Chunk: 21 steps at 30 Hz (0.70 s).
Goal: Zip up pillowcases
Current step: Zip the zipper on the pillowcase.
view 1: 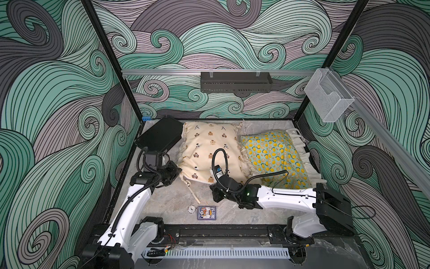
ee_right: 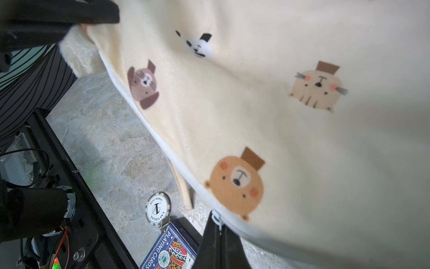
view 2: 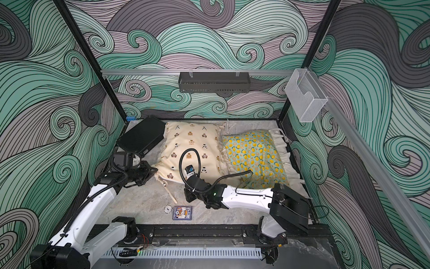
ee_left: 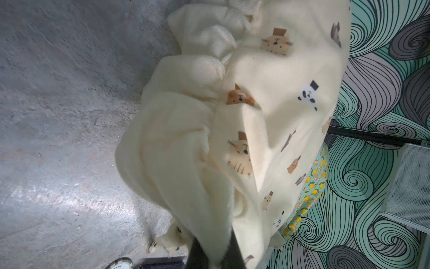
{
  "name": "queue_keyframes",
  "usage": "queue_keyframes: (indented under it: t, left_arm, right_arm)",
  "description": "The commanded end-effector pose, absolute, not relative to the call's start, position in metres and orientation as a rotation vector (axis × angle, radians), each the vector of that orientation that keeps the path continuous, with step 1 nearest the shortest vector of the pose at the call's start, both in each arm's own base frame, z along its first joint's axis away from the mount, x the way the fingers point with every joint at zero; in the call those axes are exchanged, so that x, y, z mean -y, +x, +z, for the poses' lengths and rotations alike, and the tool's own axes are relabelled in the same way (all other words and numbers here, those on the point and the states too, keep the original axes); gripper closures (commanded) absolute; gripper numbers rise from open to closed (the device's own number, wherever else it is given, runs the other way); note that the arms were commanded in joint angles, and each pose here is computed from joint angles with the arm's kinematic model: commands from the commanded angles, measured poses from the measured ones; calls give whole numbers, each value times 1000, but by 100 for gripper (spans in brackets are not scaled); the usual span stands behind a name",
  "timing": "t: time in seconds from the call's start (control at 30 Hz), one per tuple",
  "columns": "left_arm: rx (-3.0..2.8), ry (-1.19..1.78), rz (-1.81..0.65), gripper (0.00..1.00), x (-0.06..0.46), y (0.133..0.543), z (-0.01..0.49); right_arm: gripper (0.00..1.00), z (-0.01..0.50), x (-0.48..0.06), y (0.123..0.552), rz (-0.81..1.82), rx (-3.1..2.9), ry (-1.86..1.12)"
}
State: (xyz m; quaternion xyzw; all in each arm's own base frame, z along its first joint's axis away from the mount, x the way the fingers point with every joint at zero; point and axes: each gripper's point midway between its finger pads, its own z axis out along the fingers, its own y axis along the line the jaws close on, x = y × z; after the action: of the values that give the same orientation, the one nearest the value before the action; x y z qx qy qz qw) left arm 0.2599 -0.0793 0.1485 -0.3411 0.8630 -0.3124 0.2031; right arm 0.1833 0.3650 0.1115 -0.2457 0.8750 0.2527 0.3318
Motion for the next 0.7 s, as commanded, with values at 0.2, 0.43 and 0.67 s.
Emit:
queue_keyframes:
  t: [0.2,0.43,0.67]
  left_arm:
    - [-2332,-943,-834,100,65,271,170]
    - [-2313,-947,-828,100,59,272,173]
    - [-2311,-951,-832,100,57,272,173]
  right_arm:
    - [97,104,-341,186,598,-2321,-608]
    - [97,98,-328,186,584,-2341,-577]
    - [97,93,-317,186,568,-2359,-555]
